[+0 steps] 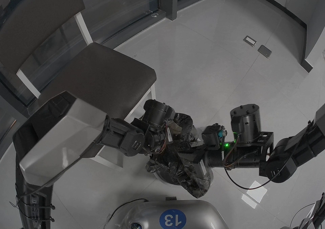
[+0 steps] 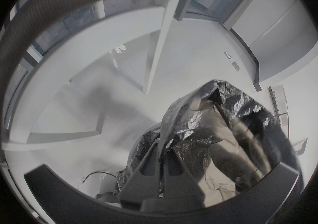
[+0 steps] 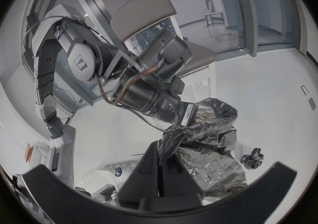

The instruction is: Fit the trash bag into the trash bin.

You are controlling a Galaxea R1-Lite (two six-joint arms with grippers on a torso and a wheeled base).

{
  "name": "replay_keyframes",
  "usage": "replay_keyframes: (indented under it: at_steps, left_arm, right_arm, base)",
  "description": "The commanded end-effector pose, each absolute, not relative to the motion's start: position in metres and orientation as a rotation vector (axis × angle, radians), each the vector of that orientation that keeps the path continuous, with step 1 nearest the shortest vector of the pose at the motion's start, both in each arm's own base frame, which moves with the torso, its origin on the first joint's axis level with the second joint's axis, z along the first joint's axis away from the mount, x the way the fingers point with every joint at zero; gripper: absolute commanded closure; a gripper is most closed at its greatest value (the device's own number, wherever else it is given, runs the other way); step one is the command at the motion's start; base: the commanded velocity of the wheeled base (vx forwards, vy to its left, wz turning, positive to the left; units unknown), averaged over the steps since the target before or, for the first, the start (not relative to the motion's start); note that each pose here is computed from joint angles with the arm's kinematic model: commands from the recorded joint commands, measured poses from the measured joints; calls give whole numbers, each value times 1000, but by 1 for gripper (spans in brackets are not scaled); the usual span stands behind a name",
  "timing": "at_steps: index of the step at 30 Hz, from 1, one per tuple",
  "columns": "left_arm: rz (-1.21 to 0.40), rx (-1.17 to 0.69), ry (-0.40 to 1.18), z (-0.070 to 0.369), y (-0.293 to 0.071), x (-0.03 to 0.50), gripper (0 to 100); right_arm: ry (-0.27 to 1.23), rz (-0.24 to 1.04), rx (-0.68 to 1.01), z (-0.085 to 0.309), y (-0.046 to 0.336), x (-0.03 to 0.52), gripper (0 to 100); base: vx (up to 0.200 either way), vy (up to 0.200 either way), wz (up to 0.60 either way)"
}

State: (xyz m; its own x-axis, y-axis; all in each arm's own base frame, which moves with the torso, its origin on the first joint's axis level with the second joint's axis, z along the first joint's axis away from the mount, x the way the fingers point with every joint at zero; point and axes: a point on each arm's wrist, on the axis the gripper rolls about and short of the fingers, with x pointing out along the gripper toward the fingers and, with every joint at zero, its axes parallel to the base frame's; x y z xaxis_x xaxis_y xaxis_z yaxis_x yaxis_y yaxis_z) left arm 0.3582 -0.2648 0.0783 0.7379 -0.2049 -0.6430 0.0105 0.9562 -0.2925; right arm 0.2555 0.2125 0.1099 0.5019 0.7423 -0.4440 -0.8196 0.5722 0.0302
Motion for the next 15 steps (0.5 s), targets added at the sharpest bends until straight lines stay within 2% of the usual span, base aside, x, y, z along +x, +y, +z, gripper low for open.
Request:
replay_keyframes:
  at_steps: [1, 15]
  left_arm:
    - [-115, -311, 686, 105, -252, 358, 100]
    - [-113, -294, 710, 104, -247, 345, 100]
  right_arm:
    - [475, 981, -199, 93, 233, 262, 100]
    - [491, 1033, -111, 70, 273, 264, 100]
  base:
    - [0, 0, 0]
    - [0, 0, 0]
